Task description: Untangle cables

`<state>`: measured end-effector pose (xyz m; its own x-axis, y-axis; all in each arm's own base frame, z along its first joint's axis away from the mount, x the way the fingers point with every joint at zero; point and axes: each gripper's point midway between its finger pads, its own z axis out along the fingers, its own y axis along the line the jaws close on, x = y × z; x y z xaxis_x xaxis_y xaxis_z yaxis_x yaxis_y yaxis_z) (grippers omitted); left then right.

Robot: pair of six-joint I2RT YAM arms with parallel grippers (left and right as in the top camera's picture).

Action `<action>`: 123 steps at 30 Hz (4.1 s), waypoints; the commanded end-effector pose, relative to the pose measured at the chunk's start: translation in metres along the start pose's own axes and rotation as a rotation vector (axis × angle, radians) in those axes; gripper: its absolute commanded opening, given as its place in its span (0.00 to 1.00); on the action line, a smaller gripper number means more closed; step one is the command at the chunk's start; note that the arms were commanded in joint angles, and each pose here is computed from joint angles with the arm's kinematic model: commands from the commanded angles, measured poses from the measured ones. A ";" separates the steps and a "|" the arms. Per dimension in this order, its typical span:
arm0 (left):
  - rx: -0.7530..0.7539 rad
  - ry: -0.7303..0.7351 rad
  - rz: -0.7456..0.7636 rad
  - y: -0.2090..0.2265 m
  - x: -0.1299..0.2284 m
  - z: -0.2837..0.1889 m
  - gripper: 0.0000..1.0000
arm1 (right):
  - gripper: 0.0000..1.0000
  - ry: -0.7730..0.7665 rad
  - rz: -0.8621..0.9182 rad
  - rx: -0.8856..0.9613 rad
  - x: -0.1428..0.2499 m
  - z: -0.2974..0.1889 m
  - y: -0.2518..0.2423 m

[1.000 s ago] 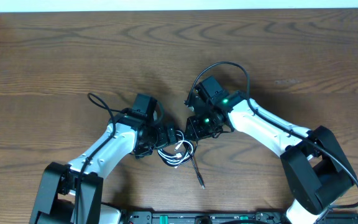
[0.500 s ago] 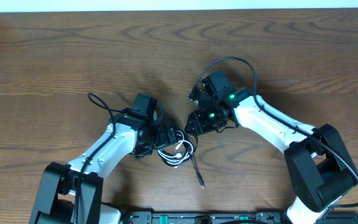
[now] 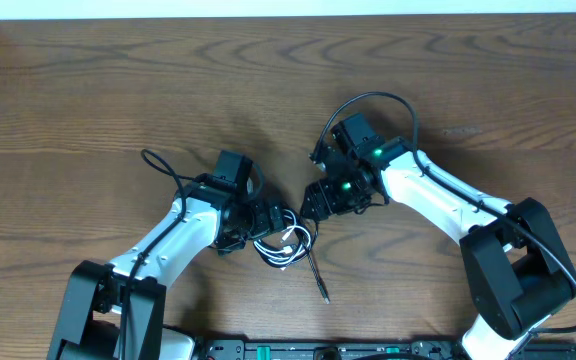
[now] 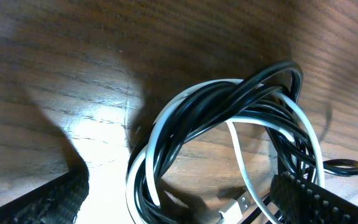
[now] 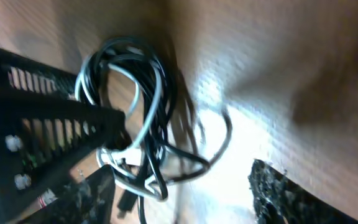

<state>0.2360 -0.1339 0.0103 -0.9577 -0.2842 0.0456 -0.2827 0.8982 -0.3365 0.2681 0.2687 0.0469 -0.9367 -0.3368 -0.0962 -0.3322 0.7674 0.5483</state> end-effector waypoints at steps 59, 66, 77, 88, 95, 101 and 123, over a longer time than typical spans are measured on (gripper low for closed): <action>0.533 -0.210 0.698 -0.054 -0.043 -0.051 0.08 | 0.22 -0.192 0.152 -0.299 -0.059 -0.053 -0.004; 0.690 -0.225 0.817 -0.074 -0.030 -0.066 0.08 | 0.24 -0.082 0.156 -0.341 -0.034 -0.041 0.019; 0.670 -0.249 0.762 -0.060 -0.042 -0.069 0.07 | 0.10 -0.002 0.000 -0.447 -0.013 -0.029 0.065; 0.696 -0.285 0.656 -0.037 -0.056 -0.080 0.07 | 0.19 -0.043 0.025 -0.452 -0.025 -0.035 0.059; 0.696 -0.287 0.653 -0.037 -0.057 -0.080 0.08 | 0.20 -0.090 -0.031 -0.615 -0.038 -0.061 0.071; 0.694 -0.287 0.653 -0.036 -0.057 -0.080 0.08 | 0.19 -0.101 -0.030 -0.610 -0.040 -0.063 0.065; 0.694 -0.279 0.641 -0.036 -0.056 -0.080 0.08 | 0.20 -0.078 -0.100 -0.608 -0.028 -0.057 0.073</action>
<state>0.2945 -0.1224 0.0903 -0.8517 0.0412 -0.5223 0.4521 0.5618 -0.6928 0.2825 0.2958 0.1273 -0.9394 -0.2978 -0.1700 -0.2681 0.3290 0.9055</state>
